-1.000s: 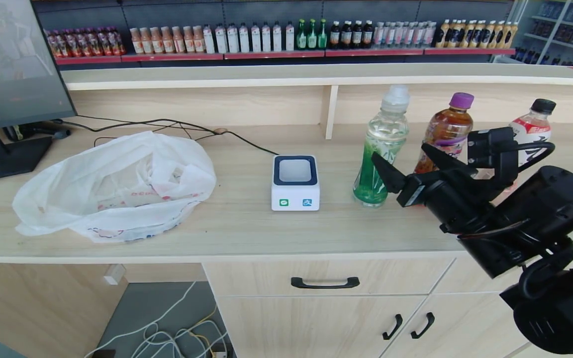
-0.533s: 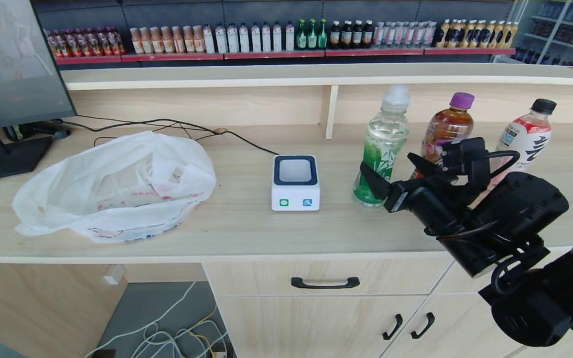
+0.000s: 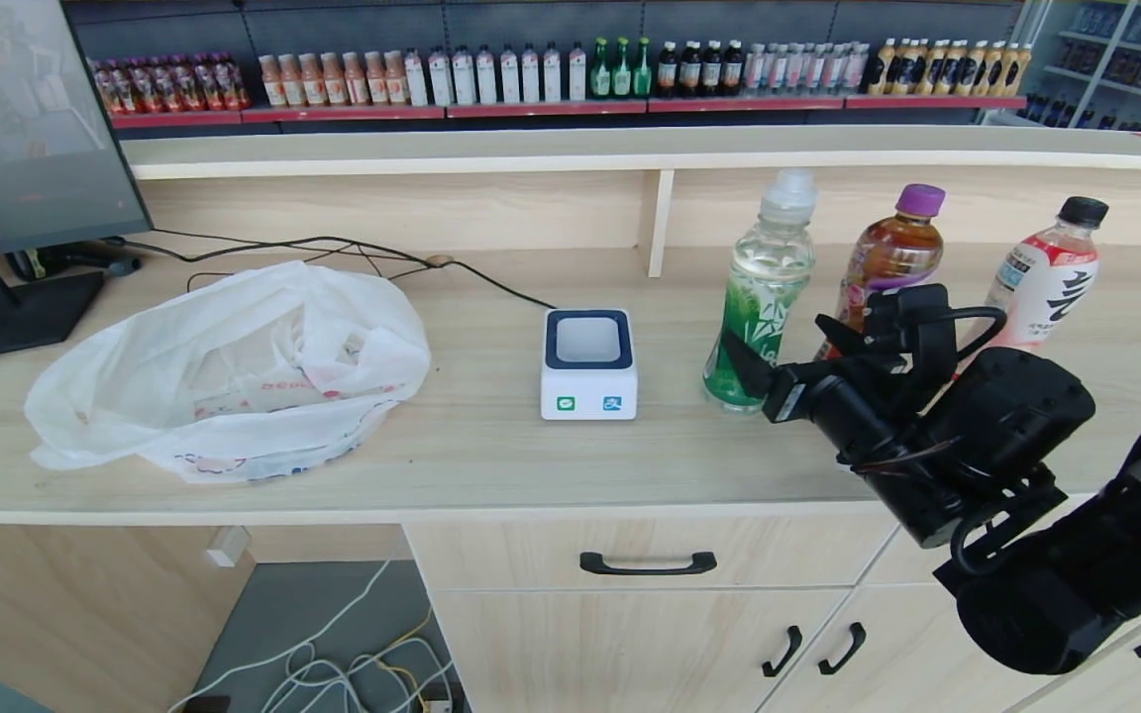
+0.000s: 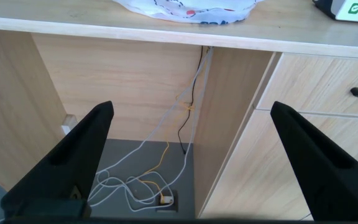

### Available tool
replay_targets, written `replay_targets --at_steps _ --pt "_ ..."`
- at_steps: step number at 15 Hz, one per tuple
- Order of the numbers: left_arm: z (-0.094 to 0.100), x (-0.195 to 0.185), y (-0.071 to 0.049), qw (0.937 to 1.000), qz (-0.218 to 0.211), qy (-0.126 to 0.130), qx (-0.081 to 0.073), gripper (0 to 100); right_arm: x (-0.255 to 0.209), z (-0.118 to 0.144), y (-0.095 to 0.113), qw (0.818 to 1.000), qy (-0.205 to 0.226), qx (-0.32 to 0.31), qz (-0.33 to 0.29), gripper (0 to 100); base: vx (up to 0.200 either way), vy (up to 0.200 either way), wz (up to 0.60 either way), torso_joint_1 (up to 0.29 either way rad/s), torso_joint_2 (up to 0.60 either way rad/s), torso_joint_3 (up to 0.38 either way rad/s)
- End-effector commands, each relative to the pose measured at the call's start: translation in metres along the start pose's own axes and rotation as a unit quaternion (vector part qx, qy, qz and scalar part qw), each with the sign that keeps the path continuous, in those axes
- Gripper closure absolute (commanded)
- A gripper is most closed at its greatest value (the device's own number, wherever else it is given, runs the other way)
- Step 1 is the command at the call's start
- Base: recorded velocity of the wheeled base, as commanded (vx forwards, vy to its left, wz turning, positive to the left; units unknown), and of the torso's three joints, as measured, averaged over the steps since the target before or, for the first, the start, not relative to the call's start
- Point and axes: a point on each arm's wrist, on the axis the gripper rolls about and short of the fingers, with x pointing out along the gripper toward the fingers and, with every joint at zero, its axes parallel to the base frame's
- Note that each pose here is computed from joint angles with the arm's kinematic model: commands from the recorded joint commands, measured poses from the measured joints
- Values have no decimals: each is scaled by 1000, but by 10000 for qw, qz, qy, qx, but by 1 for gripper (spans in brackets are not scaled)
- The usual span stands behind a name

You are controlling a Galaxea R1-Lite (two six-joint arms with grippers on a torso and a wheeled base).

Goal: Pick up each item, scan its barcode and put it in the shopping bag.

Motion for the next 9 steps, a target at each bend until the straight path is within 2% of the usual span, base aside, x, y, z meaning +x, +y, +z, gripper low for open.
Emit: replay_targets --at_steps 1,5,7,9 --pt "0 0 0 10000 1 -2 -5 0 3 -5 1 9999 45 6 -90 0 0 0 0 0 0 0" --pt "0 0 0 10000 1 -2 3 0 13 -9 6 9999 -35 26 -103 0 0 0 0 0 0 0" --pt "0 0 0 10000 1 -2 -5 0 22 -3 10 9996 -227 82 -144 0 0 0 0 0 0 0" --pt "0 0 0 10000 1 -2 3 0 24 -8 14 9997 -187 120 -136 0 0 0 0 0 0 0"
